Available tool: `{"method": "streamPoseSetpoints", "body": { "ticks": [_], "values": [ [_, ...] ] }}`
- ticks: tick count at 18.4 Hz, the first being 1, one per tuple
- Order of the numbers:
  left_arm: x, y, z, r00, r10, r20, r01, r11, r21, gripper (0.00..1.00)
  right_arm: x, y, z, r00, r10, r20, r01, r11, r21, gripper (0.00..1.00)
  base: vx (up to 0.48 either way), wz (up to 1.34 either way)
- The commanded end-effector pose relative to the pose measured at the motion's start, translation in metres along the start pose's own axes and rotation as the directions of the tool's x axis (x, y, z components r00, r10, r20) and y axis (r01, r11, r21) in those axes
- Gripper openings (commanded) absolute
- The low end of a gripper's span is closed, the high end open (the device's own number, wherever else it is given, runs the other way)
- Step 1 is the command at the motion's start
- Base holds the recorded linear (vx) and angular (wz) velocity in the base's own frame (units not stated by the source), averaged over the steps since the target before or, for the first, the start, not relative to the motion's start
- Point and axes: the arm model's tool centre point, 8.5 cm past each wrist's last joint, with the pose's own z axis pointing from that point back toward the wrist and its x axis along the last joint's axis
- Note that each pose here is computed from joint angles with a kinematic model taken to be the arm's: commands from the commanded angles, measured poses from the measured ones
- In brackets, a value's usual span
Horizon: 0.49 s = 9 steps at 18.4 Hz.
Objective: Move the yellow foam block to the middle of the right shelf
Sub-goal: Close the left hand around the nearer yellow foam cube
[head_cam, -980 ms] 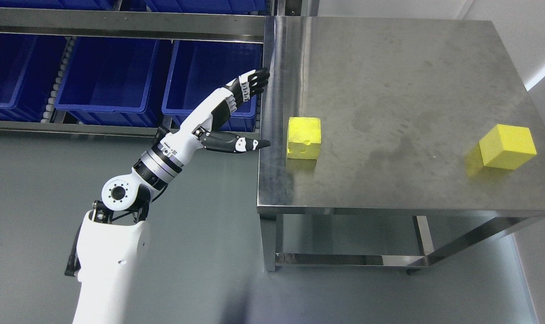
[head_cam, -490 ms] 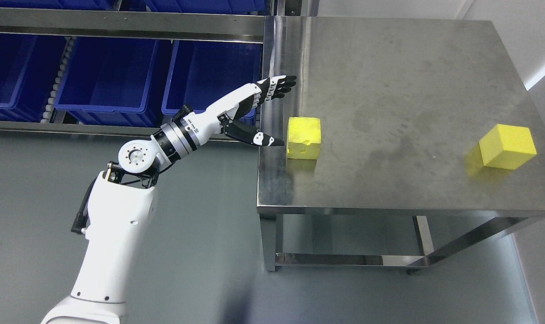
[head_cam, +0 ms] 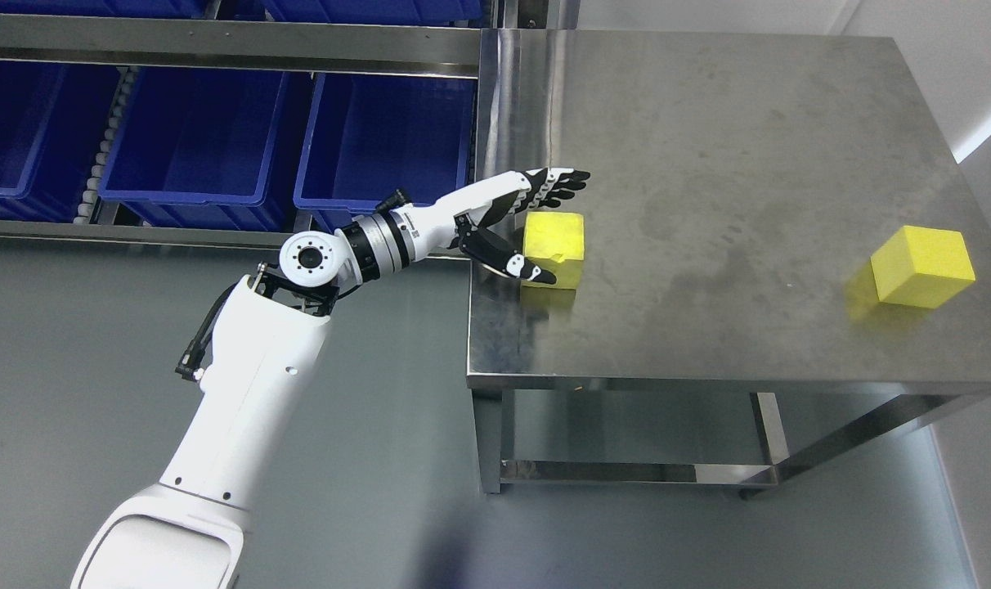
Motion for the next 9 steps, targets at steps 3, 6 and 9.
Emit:
{"method": "streamPoseSetpoints", "body": {
  "ticks": [3, 6, 9],
  "values": [
    [-0.044, -0.021, -0.015, 0.988, 0.046, -0.149, -0.059, 0.995, -0.079, 0.92, 0.006, -0.011, -0.001, 1.0, 0.005, 0.017, -0.004, 1.0, -0.017, 1.0, 0.0, 0.0],
    [-0.043, -0.007, -0.004, 0.99, 0.078, -0.119, -0.081, 0.997, -0.02, 0.7, 0.006, -0.011, -0.001, 1.0, 0.005, 0.017, -0.004, 1.0, -0.017, 1.0, -0.002, 0.02],
    [-0.043, 0.009, 0.009, 0.99, 0.115, -0.085, -0.111, 0.992, 0.053, 0.51, 0.006, -0.011, -0.001, 1.0, 0.005, 0.017, -0.004, 1.0, -0.017, 1.0, -0.002, 0.01]
  ]
}}
